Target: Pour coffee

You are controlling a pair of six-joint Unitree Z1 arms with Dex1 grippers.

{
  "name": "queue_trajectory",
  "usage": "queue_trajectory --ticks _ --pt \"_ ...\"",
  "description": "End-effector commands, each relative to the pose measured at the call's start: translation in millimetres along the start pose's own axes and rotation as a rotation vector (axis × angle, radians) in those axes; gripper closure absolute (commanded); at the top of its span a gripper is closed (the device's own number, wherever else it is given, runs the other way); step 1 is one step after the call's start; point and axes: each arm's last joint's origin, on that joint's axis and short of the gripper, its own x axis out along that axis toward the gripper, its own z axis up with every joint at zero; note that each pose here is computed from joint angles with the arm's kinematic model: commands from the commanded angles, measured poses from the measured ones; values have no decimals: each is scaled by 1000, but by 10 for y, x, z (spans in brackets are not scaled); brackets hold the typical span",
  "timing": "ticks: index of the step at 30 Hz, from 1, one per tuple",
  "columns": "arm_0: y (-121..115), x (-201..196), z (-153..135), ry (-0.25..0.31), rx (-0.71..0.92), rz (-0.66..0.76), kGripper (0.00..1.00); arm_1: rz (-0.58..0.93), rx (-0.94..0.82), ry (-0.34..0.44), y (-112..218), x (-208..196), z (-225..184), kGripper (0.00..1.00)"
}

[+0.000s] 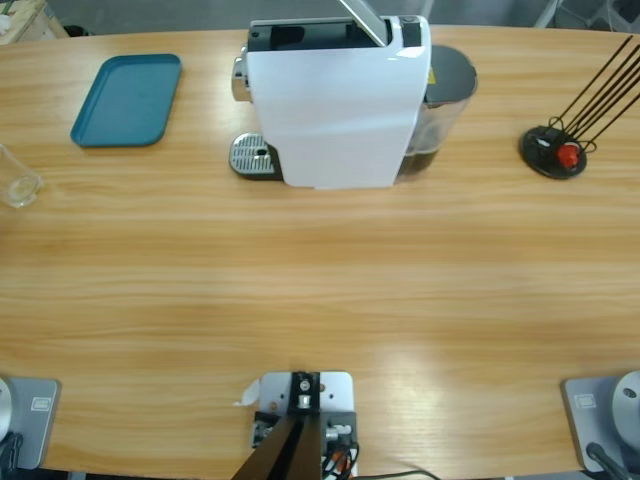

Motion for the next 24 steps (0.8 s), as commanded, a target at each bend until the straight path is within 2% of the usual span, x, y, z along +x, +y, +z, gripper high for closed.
queue_trajectory --ticks 1,9,13,16,19,24 --pt "-15 15 -52 23 19 -17 4 -68 -83 208 127 758 -681 1000" --pt "-15 4 -62 20 19 -14 4 -79 -90 219 105 850 -731 1000" --pt "-14 -7 -73 18 21 -11 4 -115 -110 173 4 779 -596 1000" --pt "-13 21 -66 26 25 -11 4 -114 -165 119 20 533 -502 1000" --pt "-11 63 -48 32 28 -13 4 -50 -301 70 254 112 -585 1000" --pt "-13 67 -62 29 28 -13 4 156 -531 -24 671 -712 -563 1000"
